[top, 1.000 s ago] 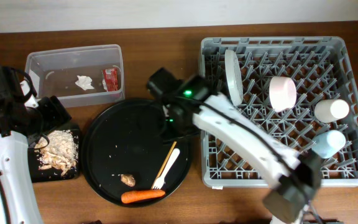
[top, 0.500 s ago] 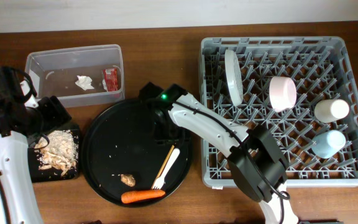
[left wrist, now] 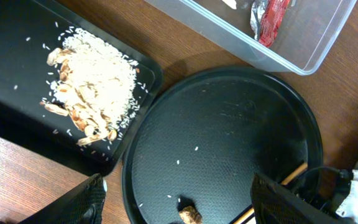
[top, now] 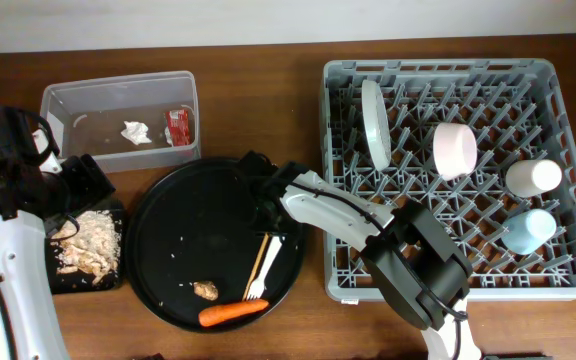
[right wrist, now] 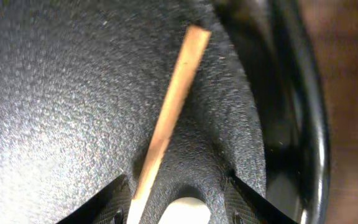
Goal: Sort waste into correct bins and load items into the dishwasher rack
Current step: 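Grasp the wooden chopstick on the platter with the right gripper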
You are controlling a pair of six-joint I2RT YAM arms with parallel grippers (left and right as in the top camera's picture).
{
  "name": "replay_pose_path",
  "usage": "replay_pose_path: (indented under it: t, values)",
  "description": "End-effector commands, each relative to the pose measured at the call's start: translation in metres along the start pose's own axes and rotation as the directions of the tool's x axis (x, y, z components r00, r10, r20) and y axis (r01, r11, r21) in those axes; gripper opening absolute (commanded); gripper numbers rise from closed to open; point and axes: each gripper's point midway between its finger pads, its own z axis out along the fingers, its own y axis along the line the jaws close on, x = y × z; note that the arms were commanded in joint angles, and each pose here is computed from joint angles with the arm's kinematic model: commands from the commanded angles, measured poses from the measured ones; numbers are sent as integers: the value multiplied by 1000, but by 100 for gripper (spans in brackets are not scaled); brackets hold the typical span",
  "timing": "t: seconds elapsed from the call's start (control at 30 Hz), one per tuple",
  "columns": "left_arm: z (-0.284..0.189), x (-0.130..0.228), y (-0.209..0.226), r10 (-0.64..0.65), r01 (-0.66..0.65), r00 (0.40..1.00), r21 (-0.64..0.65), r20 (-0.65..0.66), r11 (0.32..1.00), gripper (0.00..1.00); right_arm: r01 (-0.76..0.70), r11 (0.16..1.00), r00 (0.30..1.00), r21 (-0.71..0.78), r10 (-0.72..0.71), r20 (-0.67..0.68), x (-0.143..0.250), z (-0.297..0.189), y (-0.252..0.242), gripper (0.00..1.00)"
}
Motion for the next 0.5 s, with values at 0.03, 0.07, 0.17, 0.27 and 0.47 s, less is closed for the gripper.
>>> replay_pose_path:
  t: [0.03,0.07,0.17,0.27,0.47]
  values:
    - [-4,-1,-1,-9,9,1000,13,11,1000,74,-1,999,999,35,3,-33,9,25,-9,43]
    - [-4,-1,-1,-9,9,1000,13,11,1000,74,-2,999,999,36,3,-36,10,25,-9,42]
    - [-4,-1,-1,-9,9,1000,14,12,1000,74,-1,999,1000,45,2,-22,8,19,-11,43]
    - [-4,-1,-1,-9,9,1000,14,12,1000,74,39,999,999,35,-39,10,0,9,-7,43]
    - [-4,-2,-2,-9,9,1000,14,13,1000,74,127,992,991,27,-128,43,-3,6,4,43]
